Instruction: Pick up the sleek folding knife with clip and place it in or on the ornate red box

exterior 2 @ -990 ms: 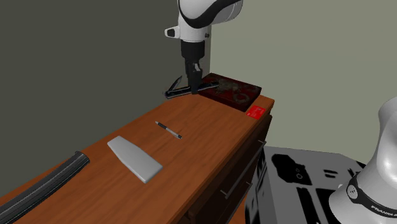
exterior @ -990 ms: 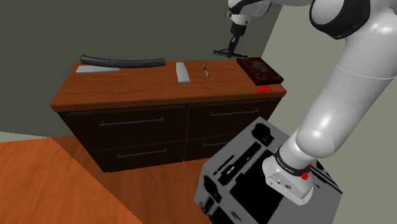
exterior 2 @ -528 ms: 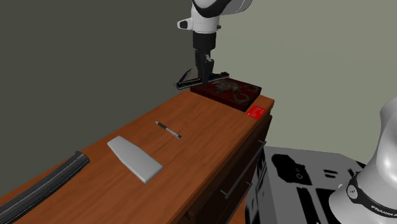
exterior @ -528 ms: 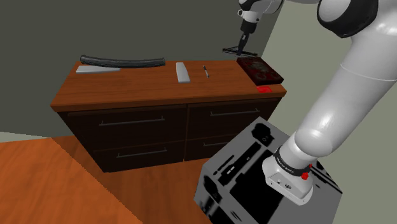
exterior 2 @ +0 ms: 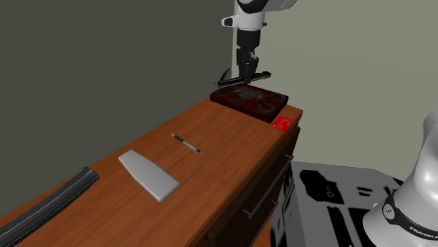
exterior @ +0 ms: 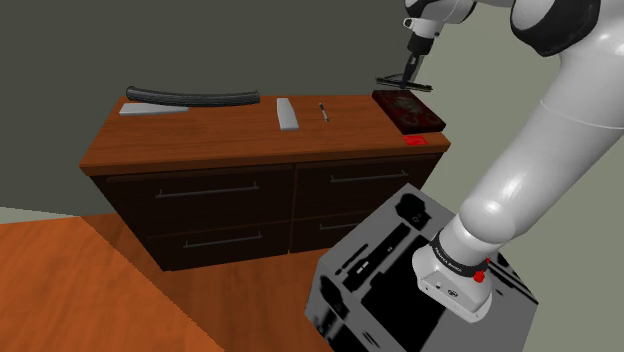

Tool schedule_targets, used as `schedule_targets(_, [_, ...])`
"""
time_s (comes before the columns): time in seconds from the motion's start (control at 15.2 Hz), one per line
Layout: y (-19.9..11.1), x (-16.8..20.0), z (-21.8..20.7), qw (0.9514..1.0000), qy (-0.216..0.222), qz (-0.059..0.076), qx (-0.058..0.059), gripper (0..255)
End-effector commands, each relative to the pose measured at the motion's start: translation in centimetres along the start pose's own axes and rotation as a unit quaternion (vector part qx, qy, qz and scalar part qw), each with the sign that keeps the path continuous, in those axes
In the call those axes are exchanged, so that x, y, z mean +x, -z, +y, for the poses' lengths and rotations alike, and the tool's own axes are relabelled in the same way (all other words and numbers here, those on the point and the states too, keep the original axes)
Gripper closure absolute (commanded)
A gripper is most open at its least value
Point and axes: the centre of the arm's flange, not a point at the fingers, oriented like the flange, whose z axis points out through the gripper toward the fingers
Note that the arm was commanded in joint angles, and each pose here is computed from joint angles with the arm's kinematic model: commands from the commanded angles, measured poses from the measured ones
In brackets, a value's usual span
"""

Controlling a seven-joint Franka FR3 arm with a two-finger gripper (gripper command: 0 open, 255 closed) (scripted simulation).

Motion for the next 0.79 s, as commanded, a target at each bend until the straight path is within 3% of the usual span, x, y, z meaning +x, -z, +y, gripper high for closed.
schedule_targets(0.0, [0.2,-2.5,1.1,1.0000,0.001,0.000,0.000,255])
schedule_targets(0.13, [0.5,-5.4,2.6,1.0000,0.001,0.000,0.000,255])
schedule_targets(0.73, [-4.2,-5.6,2.8,1.0000,0.001,0.000,0.000,255])
